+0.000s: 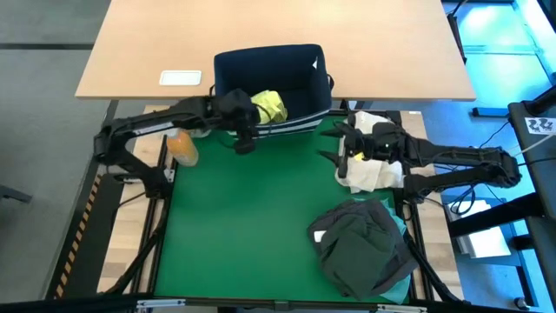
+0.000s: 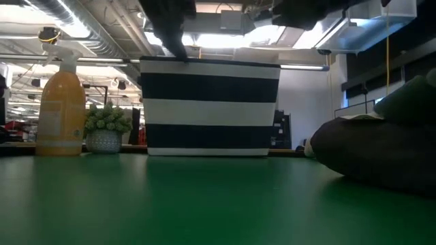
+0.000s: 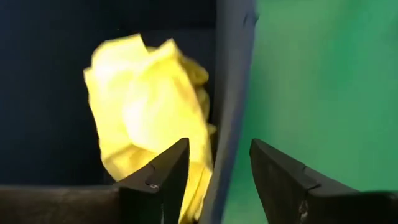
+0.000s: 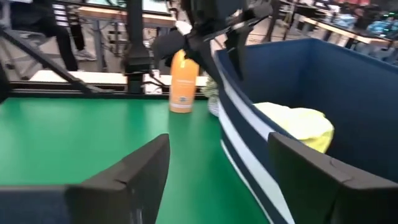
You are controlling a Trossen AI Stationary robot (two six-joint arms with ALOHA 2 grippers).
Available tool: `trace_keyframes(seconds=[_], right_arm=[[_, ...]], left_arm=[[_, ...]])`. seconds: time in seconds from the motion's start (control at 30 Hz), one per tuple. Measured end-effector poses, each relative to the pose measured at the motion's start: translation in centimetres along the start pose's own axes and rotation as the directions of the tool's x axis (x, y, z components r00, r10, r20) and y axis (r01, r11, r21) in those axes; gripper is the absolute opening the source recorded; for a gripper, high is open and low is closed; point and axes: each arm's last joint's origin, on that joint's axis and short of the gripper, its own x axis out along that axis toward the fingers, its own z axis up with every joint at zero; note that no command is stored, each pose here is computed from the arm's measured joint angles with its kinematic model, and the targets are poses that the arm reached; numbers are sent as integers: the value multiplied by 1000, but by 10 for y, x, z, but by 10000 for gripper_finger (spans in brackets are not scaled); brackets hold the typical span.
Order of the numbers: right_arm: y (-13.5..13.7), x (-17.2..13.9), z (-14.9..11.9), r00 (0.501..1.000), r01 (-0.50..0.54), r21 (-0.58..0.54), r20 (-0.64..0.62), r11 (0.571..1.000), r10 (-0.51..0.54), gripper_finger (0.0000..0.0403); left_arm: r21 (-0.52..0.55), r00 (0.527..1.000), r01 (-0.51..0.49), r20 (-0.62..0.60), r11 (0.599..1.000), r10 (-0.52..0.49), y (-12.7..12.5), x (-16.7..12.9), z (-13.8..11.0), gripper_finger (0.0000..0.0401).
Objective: Fold laundry
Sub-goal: Fold the yellow shirt on the table
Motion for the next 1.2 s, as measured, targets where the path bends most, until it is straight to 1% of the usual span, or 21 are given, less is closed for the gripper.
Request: trace_keyframes(seconds=[0.07,0.2,0.27,0.37,0.47,0.53,0.63,0.67,0.73,0.83,0.97,1.07,1.2], right_arm=[[-5,0,-1,1000,22,2,-4,1000,-22,275],[-14,4,-3,998,64,4,-11,998,-64,274],[-18,7,-4,997,80,6,-6,997,-80,270],[-24,13,-5,997,74,11,4,997,-74,265],[-29,21,-8,998,65,16,10,998,-65,258],[-33,25,-10,997,72,19,5,997,-72,254],[-41,33,-8,996,93,29,-15,995,-93,249],[-43,36,-7,995,98,31,-26,995,-97,247],[-47,42,-3,994,105,34,-36,994,-104,246],[-50,53,1,992,96,32,-91,995,-93,248],[-52,71,2,978,73,13,-198,997,-69,262],[-53,89,-5,959,53,-1,-280,999,-51,279],[-54,114,-17,942,43,3,-334,999,-40,305]], left_arm=[[11,998,1,-57,1000,-1,2,8,0,165],[27,990,-29,-135,999,32,7,23,-4,165],[32,988,-34,-153,999,39,8,26,-5,165],[59,987,-30,-159,998,39,7,26,-5,157],[119,988,-6,-153,993,24,-5,25,-4,124],[168,988,16,-152,986,10,-16,25,-3,89],[244,987,50,-160,968,-10,-32,28,-6,25],[263,986,62,-167,963,-18,-37,29,-8,13],[286,983,81,-178,955,-30,-46,31,-11,9],[324,979,109,-201,940,-44,-60,34,-18,5],[382,977,80,-215,921,5,-78,36,-25,4],[398,979,56,-201,915,27,-88,38,-28,3],[415,982,49,-186,909,32,-99,41,-32,2]])
